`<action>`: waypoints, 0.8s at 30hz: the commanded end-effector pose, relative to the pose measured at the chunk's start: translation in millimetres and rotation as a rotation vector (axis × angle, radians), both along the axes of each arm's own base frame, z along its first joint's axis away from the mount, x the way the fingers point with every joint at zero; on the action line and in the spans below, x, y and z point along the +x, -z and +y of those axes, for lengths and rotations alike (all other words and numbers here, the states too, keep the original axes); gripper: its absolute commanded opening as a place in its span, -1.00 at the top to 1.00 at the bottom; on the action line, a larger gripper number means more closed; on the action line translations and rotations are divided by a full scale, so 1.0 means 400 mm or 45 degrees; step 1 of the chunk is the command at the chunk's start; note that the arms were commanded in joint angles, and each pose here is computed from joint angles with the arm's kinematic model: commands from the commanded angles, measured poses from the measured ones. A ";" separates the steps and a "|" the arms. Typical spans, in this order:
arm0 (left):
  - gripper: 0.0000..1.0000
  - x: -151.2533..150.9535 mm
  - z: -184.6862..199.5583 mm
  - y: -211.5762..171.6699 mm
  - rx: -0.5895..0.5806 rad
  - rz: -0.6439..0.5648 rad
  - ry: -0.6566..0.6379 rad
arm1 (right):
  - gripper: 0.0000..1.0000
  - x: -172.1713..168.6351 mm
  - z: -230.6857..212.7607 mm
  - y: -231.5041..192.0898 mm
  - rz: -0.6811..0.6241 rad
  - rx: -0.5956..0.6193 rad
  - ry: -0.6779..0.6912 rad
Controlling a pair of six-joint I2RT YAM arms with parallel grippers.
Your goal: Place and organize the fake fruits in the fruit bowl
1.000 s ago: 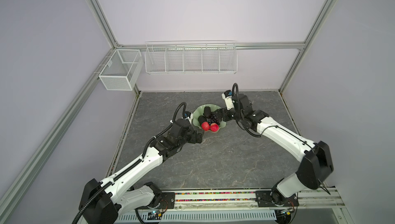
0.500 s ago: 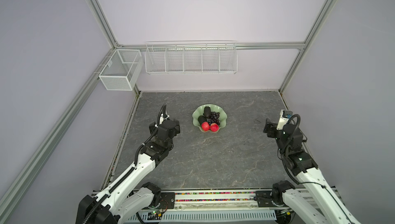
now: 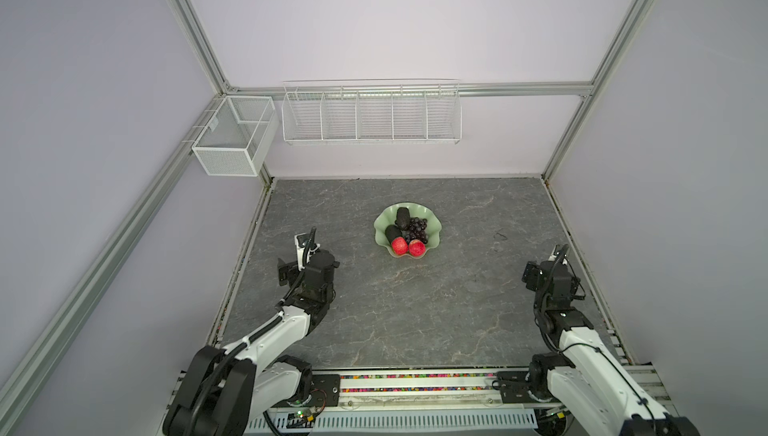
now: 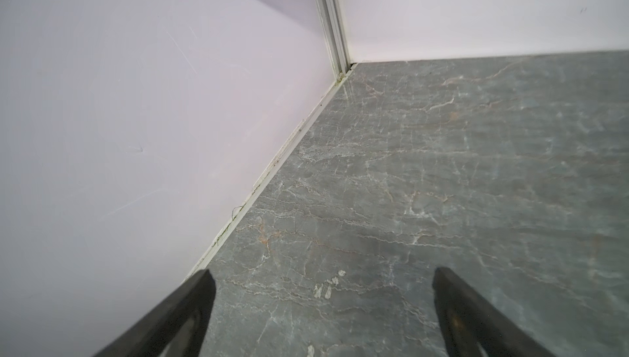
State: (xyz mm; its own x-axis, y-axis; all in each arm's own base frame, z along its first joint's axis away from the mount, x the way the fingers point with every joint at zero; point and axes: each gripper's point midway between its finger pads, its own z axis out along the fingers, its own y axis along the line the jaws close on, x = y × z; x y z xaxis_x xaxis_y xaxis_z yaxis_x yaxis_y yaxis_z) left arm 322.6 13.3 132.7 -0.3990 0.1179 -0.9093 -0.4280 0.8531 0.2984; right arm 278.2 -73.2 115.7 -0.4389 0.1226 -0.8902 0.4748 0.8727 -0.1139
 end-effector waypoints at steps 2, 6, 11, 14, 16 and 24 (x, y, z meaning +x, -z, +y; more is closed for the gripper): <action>-0.99 0.085 -0.034 -0.044 -0.032 -0.147 0.091 | -0.78 0.052 0.003 -0.018 -0.135 0.015 -0.012; -0.99 0.138 -0.067 -0.048 -0.055 -0.233 0.256 | -0.78 0.115 0.054 -0.023 -0.226 0.040 -0.176; -0.99 0.134 -0.017 -0.018 -0.173 -0.336 0.273 | -0.78 0.212 0.163 -0.037 -0.294 -0.014 -0.536; -0.99 0.123 -0.009 0.012 -0.235 -0.354 0.337 | -0.78 0.235 0.172 -0.016 -0.279 -0.032 -0.576; -0.99 0.129 -0.022 0.003 -0.201 -0.394 0.381 | -0.77 0.237 0.207 0.016 -0.283 -0.037 -0.692; -0.99 0.178 0.004 0.028 -0.241 -0.236 0.274 | -0.77 0.287 0.144 0.055 -0.168 0.022 -0.518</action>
